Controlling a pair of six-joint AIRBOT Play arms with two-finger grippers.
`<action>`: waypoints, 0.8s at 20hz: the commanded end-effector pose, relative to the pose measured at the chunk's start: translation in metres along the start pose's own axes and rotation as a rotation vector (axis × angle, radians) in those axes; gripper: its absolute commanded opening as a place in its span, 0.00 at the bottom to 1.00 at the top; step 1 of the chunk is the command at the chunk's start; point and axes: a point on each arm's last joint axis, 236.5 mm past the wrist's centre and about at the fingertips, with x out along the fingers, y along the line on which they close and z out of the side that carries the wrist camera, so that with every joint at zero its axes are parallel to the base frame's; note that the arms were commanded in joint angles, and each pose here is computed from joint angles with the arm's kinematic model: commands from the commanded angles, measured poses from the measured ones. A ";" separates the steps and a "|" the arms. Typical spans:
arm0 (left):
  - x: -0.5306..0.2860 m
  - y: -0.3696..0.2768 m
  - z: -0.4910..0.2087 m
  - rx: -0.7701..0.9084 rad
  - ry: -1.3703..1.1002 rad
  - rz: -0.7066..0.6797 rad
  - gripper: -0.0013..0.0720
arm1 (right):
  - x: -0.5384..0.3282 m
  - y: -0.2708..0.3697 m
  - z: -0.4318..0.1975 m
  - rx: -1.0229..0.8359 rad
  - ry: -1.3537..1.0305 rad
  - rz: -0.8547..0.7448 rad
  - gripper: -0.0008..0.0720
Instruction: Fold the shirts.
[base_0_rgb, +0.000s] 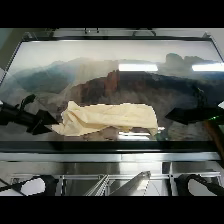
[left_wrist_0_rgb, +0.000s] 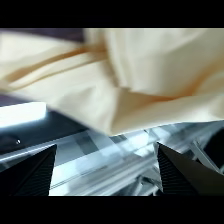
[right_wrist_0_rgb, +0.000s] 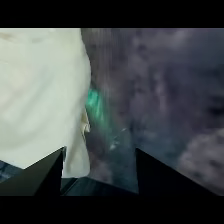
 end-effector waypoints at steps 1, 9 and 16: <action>0.000 0.045 -0.009 -0.125 -0.153 0.071 0.93 | 0.029 0.014 -0.029 -0.006 0.091 0.102 0.70; 0.031 0.019 0.020 -0.069 -0.217 -0.113 0.93 | 0.082 0.073 -0.031 0.026 0.106 0.370 0.69; 0.051 -0.021 0.049 0.002 -0.105 -0.277 0.04 | 0.068 0.103 -0.027 -0.010 0.104 0.518 0.04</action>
